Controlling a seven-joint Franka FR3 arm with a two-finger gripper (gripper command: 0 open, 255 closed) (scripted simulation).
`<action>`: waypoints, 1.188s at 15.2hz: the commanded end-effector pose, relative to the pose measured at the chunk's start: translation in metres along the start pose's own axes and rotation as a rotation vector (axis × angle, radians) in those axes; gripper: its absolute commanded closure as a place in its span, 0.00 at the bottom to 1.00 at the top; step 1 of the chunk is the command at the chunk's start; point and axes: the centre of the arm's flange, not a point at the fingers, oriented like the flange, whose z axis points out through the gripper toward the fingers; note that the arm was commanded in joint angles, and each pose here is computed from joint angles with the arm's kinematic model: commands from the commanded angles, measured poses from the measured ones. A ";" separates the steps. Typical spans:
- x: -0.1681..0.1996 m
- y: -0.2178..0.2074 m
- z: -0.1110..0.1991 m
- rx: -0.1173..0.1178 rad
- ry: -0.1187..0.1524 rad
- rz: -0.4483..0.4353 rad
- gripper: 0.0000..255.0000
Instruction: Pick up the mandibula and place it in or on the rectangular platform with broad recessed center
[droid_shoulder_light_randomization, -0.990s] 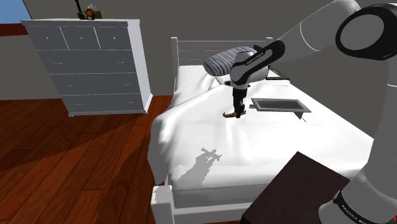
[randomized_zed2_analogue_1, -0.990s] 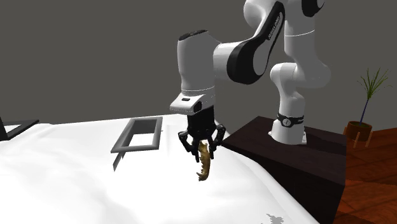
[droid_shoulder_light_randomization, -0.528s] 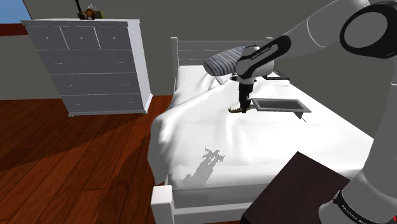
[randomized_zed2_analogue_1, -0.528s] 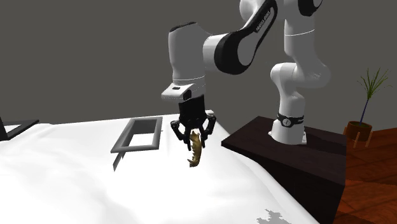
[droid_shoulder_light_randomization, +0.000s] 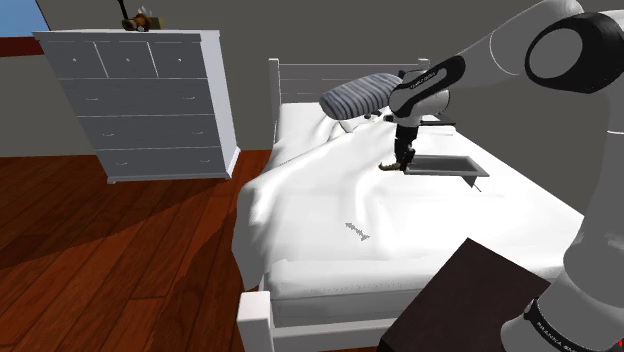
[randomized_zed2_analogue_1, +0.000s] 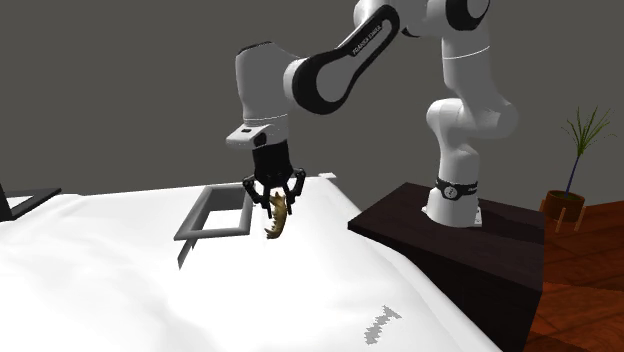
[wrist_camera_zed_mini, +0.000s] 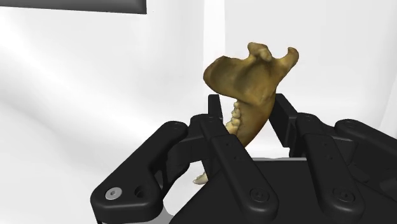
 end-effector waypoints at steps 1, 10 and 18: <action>-0.025 0.012 -0.001 0.000 0.000 -0.001 1.00; -0.130 0.067 -0.006 0.000 0.000 -0.001 1.00; -0.224 0.115 -0.010 0.000 0.000 -0.001 1.00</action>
